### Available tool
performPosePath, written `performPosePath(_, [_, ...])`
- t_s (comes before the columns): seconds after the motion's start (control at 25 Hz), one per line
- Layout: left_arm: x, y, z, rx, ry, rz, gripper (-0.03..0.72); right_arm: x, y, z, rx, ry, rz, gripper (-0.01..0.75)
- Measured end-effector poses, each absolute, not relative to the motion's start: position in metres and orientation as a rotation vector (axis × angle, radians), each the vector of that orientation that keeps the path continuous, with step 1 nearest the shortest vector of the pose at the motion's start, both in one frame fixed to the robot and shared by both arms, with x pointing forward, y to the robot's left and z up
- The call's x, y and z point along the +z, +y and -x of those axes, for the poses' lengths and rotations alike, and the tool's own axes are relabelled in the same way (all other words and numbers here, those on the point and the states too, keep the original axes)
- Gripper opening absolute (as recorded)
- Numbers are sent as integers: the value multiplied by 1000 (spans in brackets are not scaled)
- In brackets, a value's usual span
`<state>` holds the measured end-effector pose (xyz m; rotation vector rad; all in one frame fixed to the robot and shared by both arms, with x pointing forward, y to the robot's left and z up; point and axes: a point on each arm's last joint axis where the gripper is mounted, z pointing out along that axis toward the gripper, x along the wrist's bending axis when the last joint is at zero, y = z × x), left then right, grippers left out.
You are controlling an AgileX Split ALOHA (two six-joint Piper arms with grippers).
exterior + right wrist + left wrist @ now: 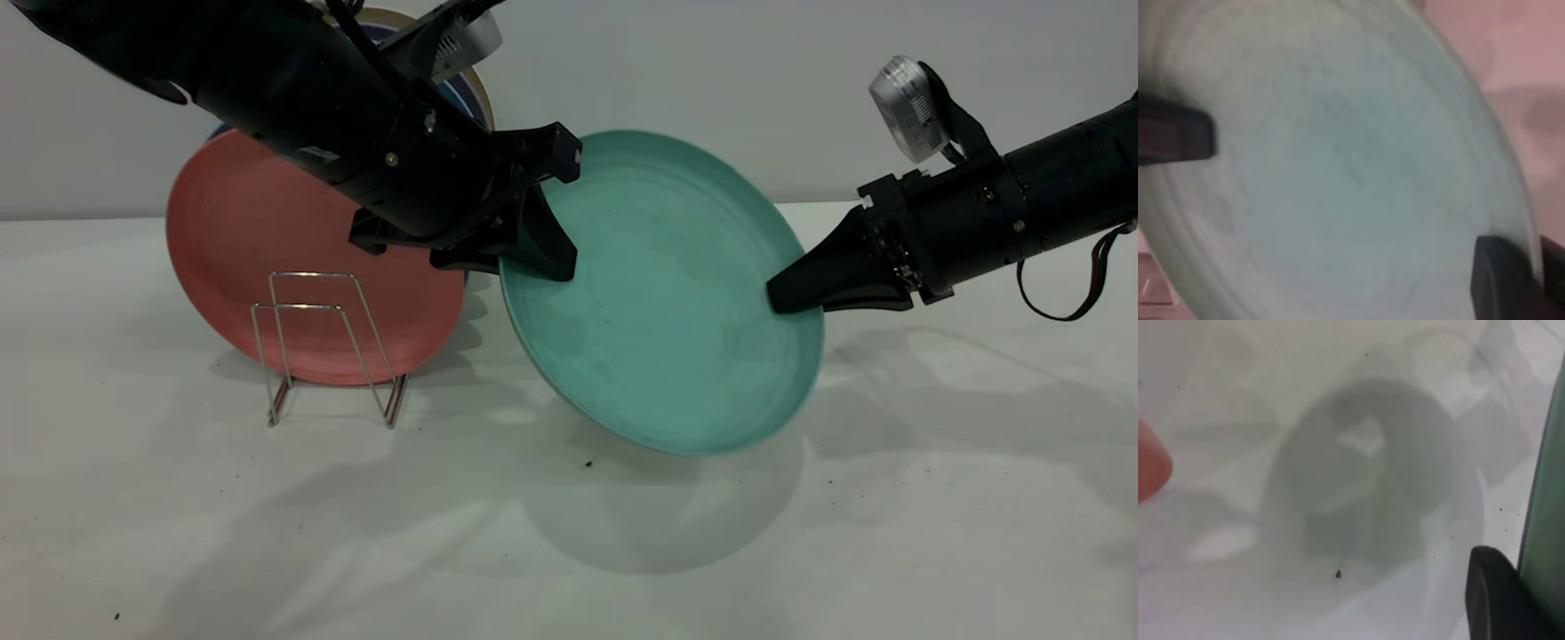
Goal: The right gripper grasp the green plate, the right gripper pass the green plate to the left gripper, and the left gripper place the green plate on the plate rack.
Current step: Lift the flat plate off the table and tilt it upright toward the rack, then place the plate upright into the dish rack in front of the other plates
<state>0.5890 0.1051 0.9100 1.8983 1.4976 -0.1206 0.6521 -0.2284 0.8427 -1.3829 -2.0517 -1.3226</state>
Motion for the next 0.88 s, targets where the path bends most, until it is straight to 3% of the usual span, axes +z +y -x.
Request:
performPosePath(0.12, [911, 105, -589, -112, 1491, -1900, 95, 846, -228, -653, -1340, -2033, 1386, 125])
performPosePath(0.4, [925, 107, -590, -23, 1373, -1955, 95, 907, -253, -658, -1517, -1982, 1401, 512])
performPosePath(0.52, [937, 114, -593, 70, 1298, -1976, 95, 945, -271, -655, -1615, -1981, 1398, 615])
performPosePath(0.68, [965, 135, -599, 241, 1131, -2028, 95, 991, -283, -642, -1638, -2042, 1374, 625])
performPosePath(0.88, [1018, 176, -594, 537, 713, -2192, 95, 1033, -282, -612, -1423, -2215, 1380, 525])
